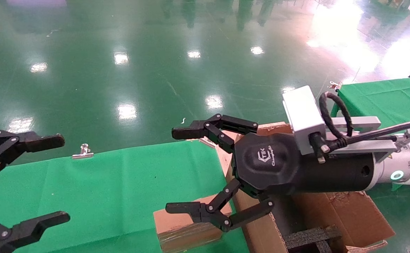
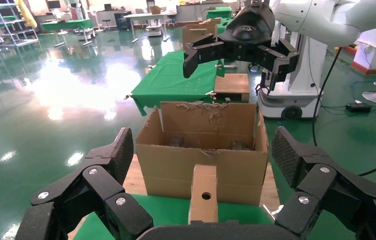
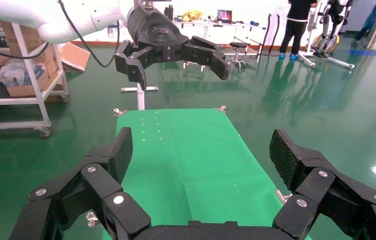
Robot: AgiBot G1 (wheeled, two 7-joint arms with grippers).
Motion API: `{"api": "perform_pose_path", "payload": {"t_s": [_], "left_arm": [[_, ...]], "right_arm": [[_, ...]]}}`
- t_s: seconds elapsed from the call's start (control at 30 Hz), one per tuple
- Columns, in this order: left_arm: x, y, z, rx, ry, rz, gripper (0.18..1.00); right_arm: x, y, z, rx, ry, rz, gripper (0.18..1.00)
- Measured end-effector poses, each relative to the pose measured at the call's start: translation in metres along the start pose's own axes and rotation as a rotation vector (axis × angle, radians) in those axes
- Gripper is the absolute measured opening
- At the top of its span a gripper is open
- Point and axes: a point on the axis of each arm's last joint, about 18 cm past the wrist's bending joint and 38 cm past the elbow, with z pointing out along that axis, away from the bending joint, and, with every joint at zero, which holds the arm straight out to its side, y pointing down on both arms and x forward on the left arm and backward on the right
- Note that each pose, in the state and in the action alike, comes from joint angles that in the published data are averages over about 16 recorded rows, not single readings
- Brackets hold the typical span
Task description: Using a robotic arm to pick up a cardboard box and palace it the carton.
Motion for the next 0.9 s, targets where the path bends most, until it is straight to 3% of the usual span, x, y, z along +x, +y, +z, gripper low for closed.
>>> {"api": "perform_pose_path", "payload": {"t_s": [0.9], "left_arm": [[0.0, 0.0, 0.0, 0.0, 0.0, 0.0, 1.001]], "right_arm": [[0.0, 0.0, 0.0, 0.0, 0.0, 0.0, 1.001]]}}
